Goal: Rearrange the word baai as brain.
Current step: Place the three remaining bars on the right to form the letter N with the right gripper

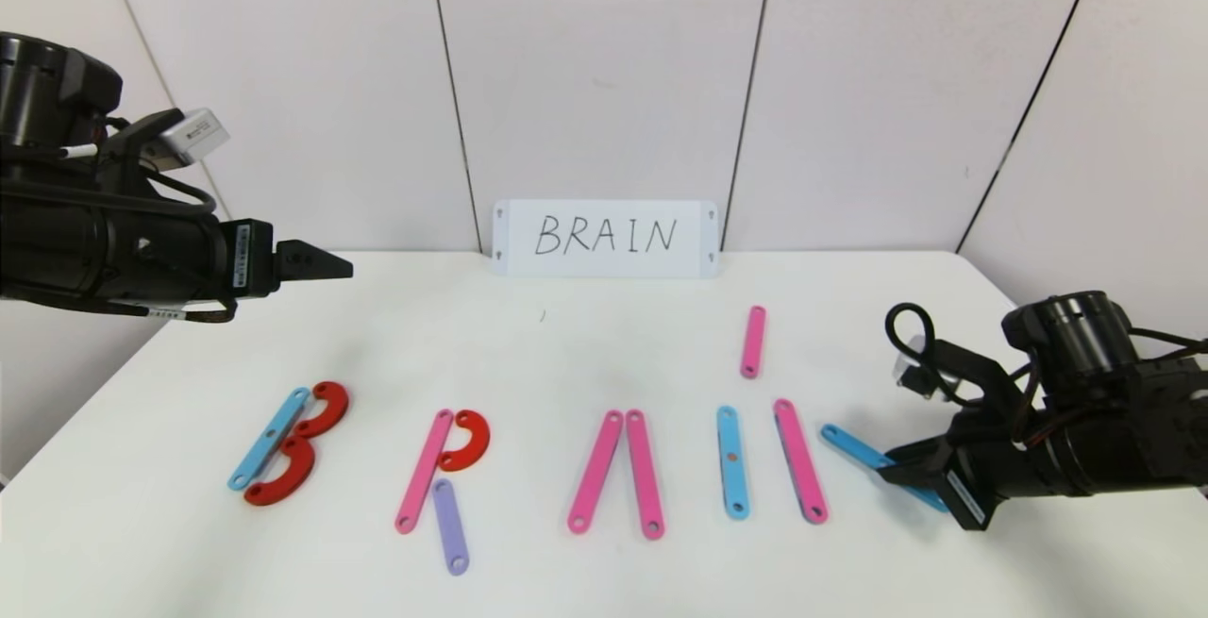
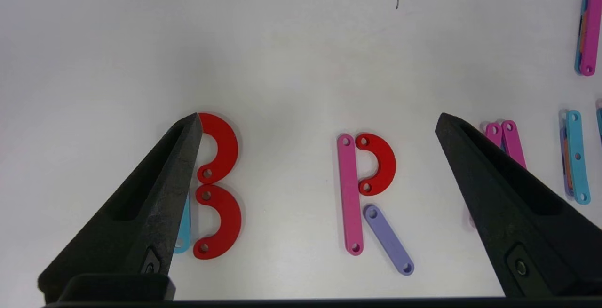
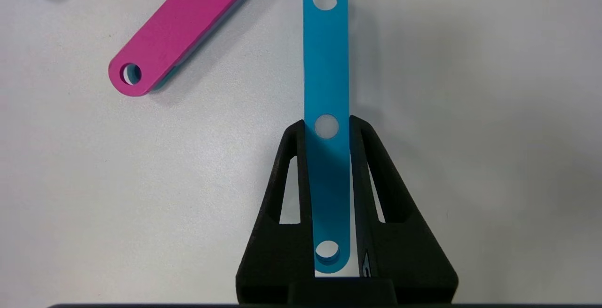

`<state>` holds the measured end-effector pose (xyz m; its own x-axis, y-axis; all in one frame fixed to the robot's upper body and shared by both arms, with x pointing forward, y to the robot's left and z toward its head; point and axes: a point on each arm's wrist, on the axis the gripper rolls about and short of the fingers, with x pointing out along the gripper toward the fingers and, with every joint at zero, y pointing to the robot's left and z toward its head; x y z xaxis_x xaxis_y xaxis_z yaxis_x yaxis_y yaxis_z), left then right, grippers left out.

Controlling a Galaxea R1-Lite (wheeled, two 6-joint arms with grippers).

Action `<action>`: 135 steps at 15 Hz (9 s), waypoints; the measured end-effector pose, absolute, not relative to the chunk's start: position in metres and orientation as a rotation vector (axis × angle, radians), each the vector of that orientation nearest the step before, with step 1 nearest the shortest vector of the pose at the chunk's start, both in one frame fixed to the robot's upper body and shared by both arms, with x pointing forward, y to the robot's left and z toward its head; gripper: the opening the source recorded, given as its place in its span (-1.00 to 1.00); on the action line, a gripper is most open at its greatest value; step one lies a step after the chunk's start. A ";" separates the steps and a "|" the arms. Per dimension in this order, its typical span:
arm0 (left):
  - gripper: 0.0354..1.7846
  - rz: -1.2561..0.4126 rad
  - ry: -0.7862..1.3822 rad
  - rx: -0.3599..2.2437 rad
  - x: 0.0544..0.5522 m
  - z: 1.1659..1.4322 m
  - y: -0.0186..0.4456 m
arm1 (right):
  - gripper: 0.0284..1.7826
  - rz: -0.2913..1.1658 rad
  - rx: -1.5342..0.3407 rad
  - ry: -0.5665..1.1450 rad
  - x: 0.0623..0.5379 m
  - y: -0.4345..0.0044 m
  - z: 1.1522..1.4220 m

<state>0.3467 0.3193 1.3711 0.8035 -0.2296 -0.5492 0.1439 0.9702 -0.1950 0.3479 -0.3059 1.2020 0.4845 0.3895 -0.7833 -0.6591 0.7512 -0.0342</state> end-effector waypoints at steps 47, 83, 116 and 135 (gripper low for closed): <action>0.94 -0.202 0.607 -0.142 0.347 1.371 0.319 | 0.85 0.501 -0.325 0.836 0.373 -0.286 1.208; 0.94 -0.200 0.597 -0.143 0.345 1.373 0.320 | 0.94 -0.129 0.154 0.709 0.488 -0.155 1.190; 0.94 -0.200 0.603 -0.143 0.346 1.371 0.320 | -0.70 0.179 -0.034 0.726 0.362 -0.297 1.226; 0.94 -0.202 0.604 -0.143 0.346 1.371 0.320 | -0.70 0.133 -0.042 0.765 0.365 -0.291 1.178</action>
